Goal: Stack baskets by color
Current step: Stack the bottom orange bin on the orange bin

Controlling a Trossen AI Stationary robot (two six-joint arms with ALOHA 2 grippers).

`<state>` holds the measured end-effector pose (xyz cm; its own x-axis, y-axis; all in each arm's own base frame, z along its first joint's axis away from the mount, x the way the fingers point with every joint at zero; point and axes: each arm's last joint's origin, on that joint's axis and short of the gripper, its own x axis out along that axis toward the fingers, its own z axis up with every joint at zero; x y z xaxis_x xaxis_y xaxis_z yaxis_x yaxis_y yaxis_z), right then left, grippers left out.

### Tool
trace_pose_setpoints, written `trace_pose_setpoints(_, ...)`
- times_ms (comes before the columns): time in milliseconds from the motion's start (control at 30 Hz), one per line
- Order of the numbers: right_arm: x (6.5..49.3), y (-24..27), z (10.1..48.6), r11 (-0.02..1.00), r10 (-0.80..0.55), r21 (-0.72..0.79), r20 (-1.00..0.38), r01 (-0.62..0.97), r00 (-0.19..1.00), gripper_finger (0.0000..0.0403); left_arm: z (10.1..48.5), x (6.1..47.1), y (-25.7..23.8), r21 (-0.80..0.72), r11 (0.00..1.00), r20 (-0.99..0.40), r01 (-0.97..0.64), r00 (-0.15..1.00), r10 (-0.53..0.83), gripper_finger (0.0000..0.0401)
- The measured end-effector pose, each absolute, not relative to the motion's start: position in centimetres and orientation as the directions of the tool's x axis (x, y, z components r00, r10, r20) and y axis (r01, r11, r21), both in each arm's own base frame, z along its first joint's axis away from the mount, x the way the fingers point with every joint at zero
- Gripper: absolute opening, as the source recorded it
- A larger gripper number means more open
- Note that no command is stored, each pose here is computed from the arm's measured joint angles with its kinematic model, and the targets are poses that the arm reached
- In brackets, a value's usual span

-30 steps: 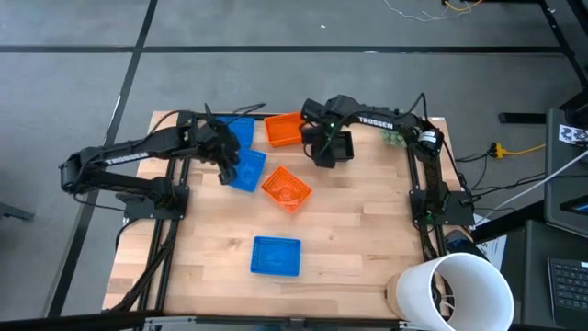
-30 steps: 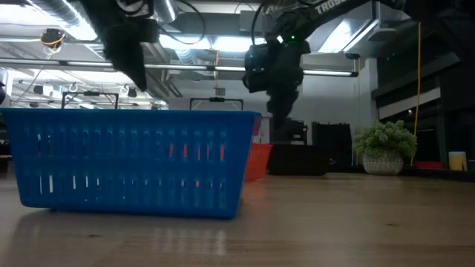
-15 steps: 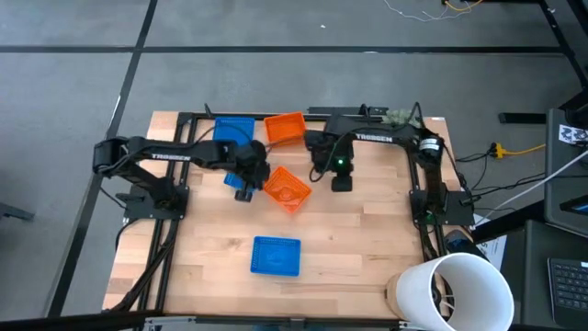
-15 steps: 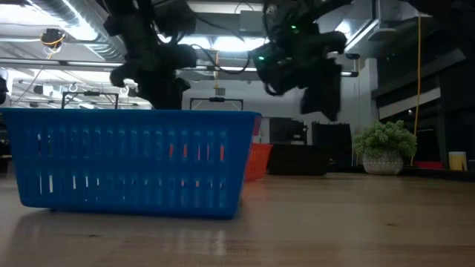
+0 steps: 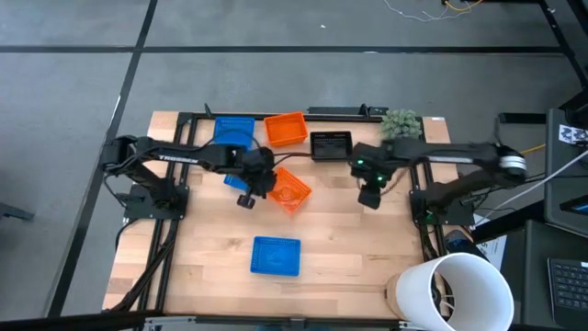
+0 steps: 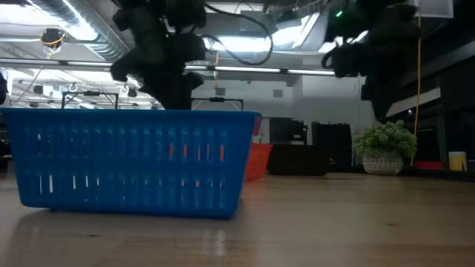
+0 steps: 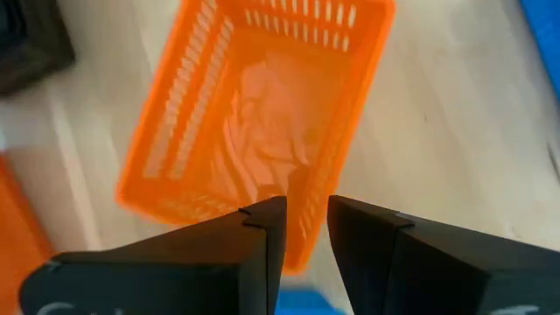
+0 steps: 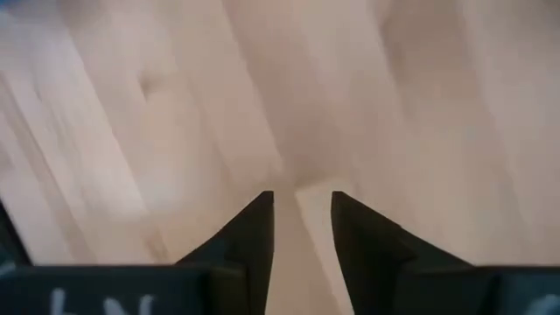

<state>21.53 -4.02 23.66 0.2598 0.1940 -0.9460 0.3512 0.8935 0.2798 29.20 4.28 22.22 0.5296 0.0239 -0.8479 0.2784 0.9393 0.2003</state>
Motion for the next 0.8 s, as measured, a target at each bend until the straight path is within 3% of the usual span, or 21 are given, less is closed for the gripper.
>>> trace_pose_setpoints(133,19.9,-3.4,25.0,0.889,0.116,0.283,-0.900,0.360,0.419,0.0115,21.4,30.9,4.4,0.156,0.940,-0.890,0.303,0.455,0.000,0.0079)
trace_pose_setpoints(267,18.9,-3.0,25.9,0.897,0.084,0.279,-0.869,0.342,0.488,0.0115,20.5,32.0,4.0,0.145,0.926,-0.912,0.347,0.409,-0.011,0.0079)
trace_pose_setpoints(800,18.3,-2.8,26.4,0.907,0.055,0.257,-0.858,0.335,0.510,0.0115,15.5,33.7,3.0,0.157,0.881,-0.955,0.447,0.294,0.020,0.0069)
